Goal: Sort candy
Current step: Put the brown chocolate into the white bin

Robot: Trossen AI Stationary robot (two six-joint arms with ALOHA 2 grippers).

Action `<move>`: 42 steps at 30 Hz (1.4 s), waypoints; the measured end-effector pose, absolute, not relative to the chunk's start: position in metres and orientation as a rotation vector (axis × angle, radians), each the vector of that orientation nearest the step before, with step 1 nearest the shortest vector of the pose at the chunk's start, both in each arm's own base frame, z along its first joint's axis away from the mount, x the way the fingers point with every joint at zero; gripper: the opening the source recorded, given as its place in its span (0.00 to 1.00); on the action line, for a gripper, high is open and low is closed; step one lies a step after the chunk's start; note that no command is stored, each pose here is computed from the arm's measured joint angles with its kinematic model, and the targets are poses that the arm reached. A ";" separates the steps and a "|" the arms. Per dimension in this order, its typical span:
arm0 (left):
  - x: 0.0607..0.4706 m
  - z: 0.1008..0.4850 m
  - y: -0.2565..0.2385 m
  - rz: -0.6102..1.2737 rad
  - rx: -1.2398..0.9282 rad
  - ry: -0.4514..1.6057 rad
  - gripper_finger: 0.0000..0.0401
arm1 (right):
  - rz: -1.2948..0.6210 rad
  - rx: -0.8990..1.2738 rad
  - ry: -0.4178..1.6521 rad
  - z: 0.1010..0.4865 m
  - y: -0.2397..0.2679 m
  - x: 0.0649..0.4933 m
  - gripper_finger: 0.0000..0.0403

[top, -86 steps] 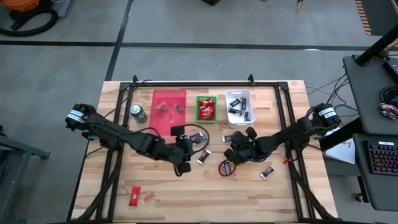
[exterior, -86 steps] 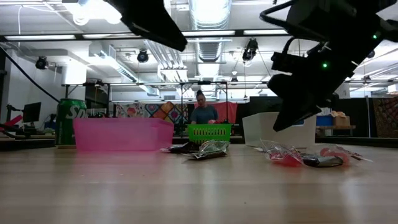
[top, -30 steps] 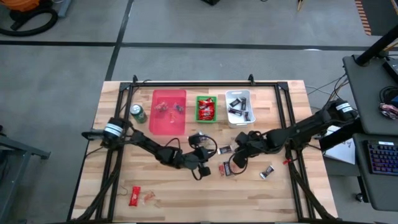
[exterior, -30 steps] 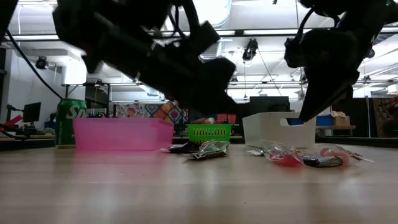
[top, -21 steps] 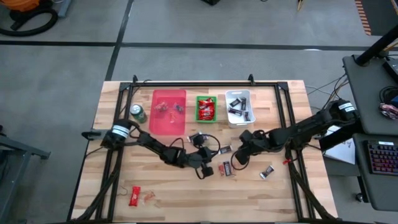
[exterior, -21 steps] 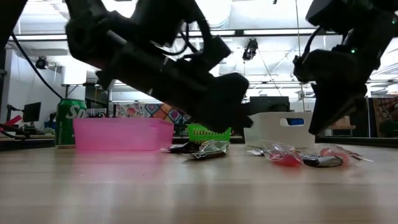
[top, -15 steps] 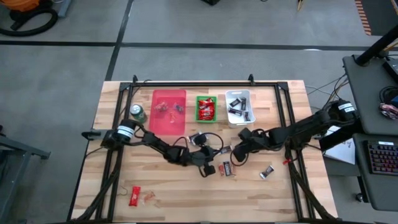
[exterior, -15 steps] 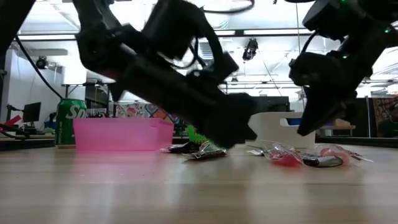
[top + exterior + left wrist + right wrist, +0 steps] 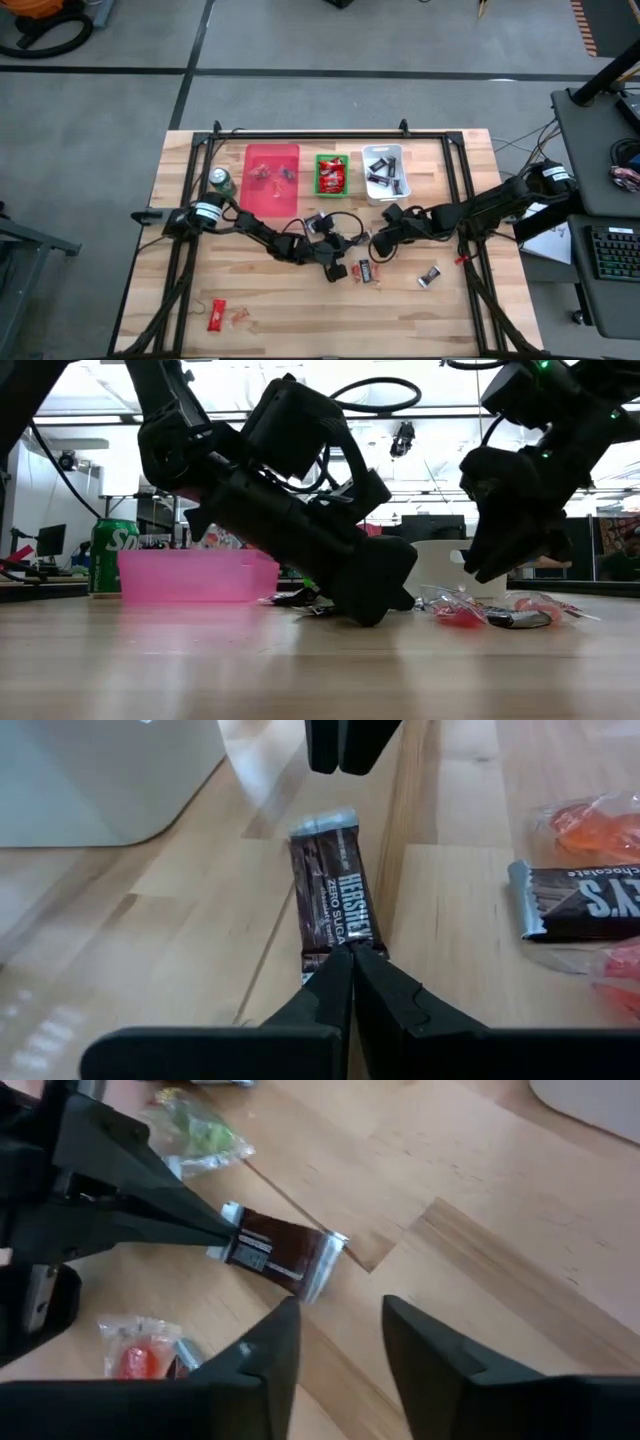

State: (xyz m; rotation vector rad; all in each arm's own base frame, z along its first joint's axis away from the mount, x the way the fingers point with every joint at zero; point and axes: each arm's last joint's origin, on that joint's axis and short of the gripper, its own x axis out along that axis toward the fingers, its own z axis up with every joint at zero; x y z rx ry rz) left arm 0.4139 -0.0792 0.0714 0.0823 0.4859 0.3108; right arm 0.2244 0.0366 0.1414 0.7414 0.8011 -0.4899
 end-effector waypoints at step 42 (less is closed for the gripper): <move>0.408 0.085 -0.087 0.288 0.101 0.506 0.00 | -0.382 0.694 0.609 0.121 0.038 0.259 0.05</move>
